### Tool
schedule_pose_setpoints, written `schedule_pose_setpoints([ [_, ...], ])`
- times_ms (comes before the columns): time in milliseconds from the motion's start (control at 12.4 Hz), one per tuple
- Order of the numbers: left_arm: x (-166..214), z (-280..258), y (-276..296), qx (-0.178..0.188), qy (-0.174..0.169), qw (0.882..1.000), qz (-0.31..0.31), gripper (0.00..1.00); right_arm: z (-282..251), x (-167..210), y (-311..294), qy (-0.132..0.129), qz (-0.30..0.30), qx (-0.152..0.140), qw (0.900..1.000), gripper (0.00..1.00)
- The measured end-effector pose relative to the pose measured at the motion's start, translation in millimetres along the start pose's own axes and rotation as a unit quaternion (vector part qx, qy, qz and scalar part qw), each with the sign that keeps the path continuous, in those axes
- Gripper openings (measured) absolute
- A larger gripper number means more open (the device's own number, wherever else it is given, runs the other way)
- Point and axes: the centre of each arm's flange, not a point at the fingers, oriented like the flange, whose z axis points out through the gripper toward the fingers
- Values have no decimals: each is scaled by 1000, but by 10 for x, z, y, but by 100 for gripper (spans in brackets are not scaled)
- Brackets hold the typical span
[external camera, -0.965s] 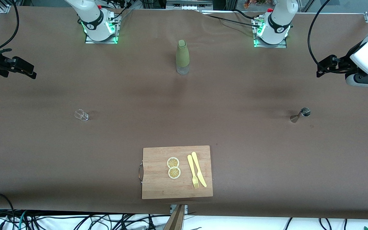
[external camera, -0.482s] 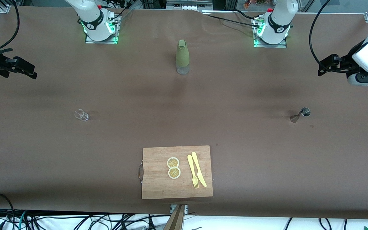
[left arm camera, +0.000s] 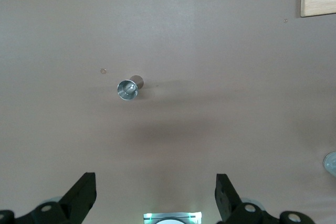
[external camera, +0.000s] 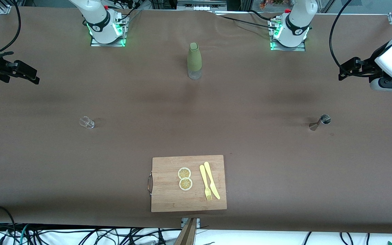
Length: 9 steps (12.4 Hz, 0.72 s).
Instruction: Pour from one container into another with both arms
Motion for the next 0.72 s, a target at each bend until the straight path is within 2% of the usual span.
schedule_pose_setpoints([
  [723,-224,55,10,2,11,1000,-2,100,0,0,-5,0,0,0,1000,100],
])
